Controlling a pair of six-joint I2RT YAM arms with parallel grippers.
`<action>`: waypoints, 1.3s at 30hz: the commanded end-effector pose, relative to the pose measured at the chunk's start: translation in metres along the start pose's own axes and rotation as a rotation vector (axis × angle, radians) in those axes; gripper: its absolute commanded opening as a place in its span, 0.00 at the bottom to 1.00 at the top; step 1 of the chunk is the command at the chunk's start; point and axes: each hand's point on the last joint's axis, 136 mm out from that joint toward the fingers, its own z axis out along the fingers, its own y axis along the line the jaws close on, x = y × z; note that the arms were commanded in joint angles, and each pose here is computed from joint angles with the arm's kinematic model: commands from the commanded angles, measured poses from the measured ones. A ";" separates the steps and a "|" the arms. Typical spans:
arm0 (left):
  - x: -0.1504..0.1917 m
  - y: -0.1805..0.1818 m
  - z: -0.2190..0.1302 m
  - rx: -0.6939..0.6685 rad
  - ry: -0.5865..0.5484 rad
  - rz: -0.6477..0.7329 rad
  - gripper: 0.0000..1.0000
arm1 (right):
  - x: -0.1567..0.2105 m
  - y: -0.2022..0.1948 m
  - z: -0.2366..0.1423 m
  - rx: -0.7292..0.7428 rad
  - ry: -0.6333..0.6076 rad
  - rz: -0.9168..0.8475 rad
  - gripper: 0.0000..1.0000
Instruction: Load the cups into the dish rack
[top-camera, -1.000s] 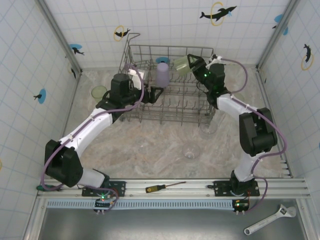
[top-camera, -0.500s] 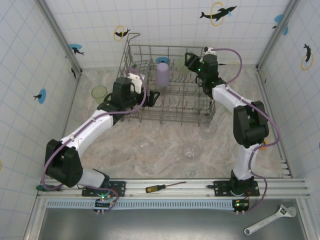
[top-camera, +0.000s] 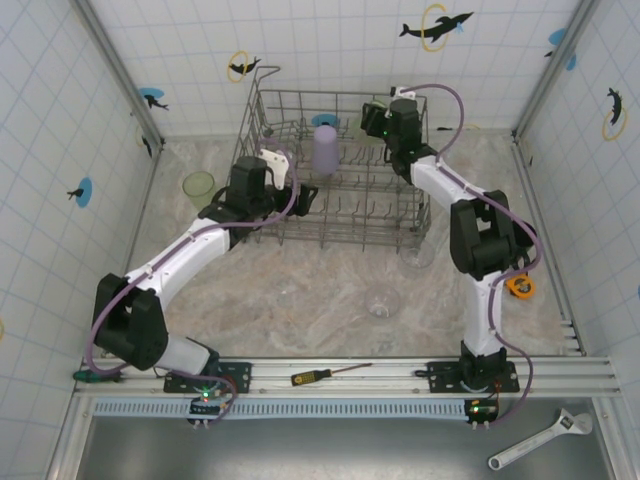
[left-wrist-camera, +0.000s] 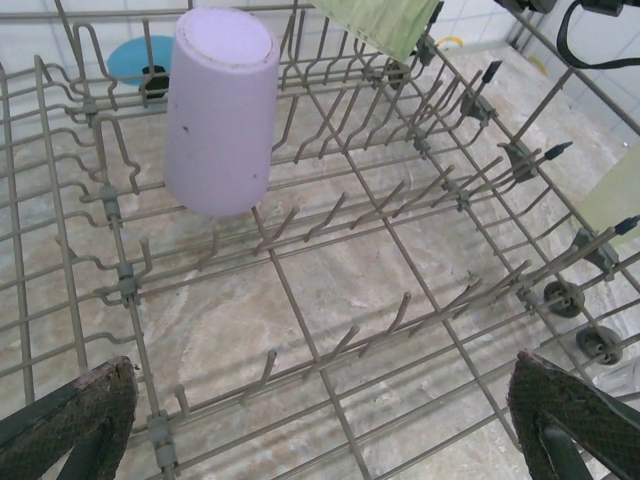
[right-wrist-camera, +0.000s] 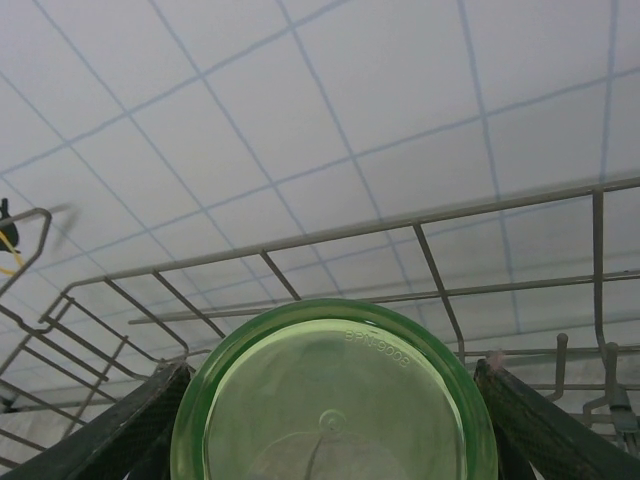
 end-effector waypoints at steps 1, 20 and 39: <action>0.005 0.000 0.003 -0.013 0.020 0.023 0.97 | 0.001 0.008 0.007 0.017 -0.014 -0.073 0.49; 0.006 -0.002 0.005 -0.009 0.028 0.027 0.97 | 0.061 -0.005 0.013 0.101 0.073 -0.204 0.49; 0.008 0.000 0.006 -0.026 0.037 0.031 0.97 | 0.110 -0.014 0.033 0.093 0.130 -0.225 0.49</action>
